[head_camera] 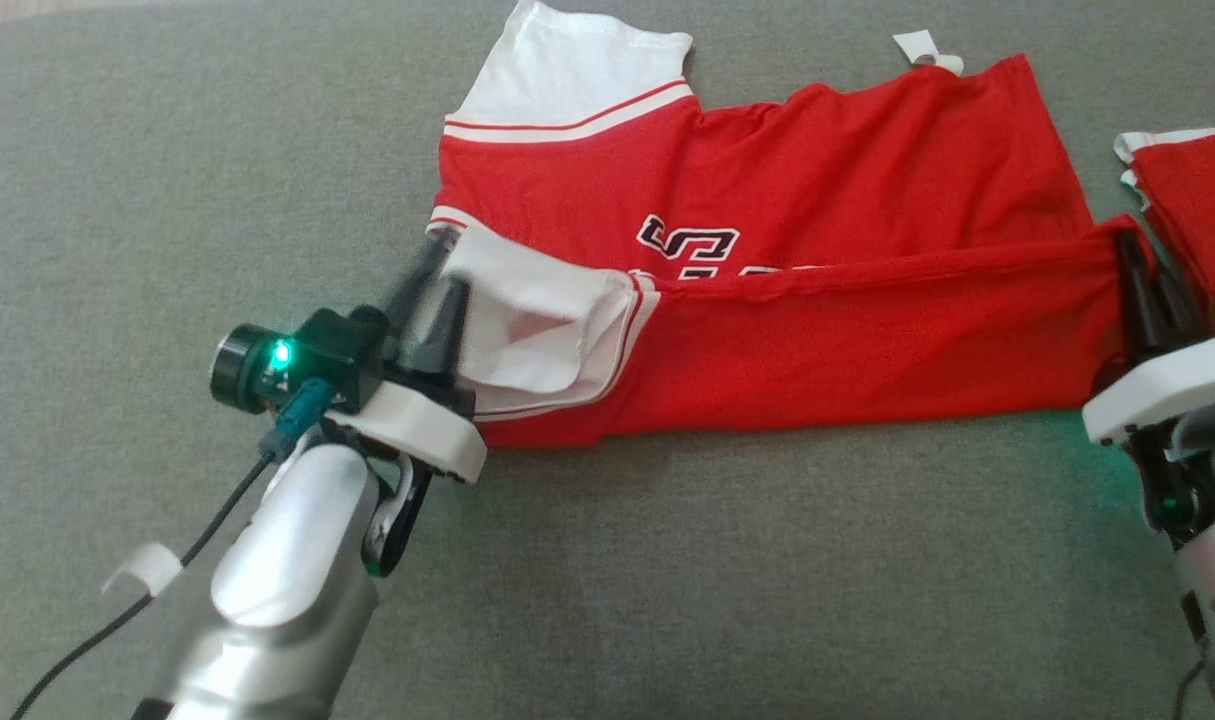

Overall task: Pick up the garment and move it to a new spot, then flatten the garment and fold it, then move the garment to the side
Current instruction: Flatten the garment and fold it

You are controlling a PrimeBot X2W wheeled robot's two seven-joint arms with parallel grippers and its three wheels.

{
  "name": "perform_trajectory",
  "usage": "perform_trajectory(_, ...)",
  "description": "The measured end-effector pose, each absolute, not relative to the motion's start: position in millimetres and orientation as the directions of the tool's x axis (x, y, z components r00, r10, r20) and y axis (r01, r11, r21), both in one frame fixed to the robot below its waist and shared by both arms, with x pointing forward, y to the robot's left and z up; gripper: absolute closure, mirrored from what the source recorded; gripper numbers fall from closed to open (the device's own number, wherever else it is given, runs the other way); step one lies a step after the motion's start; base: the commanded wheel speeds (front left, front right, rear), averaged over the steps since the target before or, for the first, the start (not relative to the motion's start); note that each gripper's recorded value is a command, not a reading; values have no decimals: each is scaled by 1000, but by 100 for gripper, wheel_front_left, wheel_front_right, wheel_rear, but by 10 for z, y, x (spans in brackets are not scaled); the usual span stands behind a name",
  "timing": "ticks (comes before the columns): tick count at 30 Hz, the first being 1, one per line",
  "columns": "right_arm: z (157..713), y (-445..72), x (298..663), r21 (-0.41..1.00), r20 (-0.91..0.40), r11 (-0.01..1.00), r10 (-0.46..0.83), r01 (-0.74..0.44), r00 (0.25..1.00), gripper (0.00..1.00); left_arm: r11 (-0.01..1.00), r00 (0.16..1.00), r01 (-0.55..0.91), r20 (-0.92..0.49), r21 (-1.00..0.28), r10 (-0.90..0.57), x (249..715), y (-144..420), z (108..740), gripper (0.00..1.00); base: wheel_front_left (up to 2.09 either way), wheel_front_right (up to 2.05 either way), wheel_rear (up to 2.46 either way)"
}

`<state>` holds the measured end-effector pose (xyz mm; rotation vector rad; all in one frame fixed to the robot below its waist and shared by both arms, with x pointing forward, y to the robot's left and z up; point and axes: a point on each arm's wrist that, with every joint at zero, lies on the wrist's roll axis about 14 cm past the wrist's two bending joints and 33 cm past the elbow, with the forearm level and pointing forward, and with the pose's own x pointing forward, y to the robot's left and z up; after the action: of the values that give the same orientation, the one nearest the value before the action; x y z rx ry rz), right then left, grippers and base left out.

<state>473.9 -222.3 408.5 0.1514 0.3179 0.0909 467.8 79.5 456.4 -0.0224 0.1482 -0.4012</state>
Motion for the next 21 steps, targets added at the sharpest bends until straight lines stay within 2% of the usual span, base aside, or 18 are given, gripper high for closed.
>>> perform_trajectory(1,4088,-2207,4760,163,-295,984,115,-68,949,0,925,917,377,-125,-46,-380,4711,804,4577,0,0,0,0)
perform_trajectory(7,4200,-2202,4807,175,-218,983,100,-62,971,0,950,948,313,-51,-17,-314,4744,864,4702,0,0,0,0)
perform_trajectory(11,4325,-2209,4738,193,-167,980,84,-51,982,0,964,966,253,-27,-79,-256,4551,909,4725,0,0,0,0)
perform_trajectory(16,4317,-2195,4470,233,-153,972,57,-20,987,0,966,971,188,-114,-180,-210,4063,908,4430,0,0,0,0)
perform_trajectory(21,4282,-2213,4278,249,-163,968,36,6,986,0,973,973,164,-136,-159,-186,3936,964,4362,0,0,0,0)
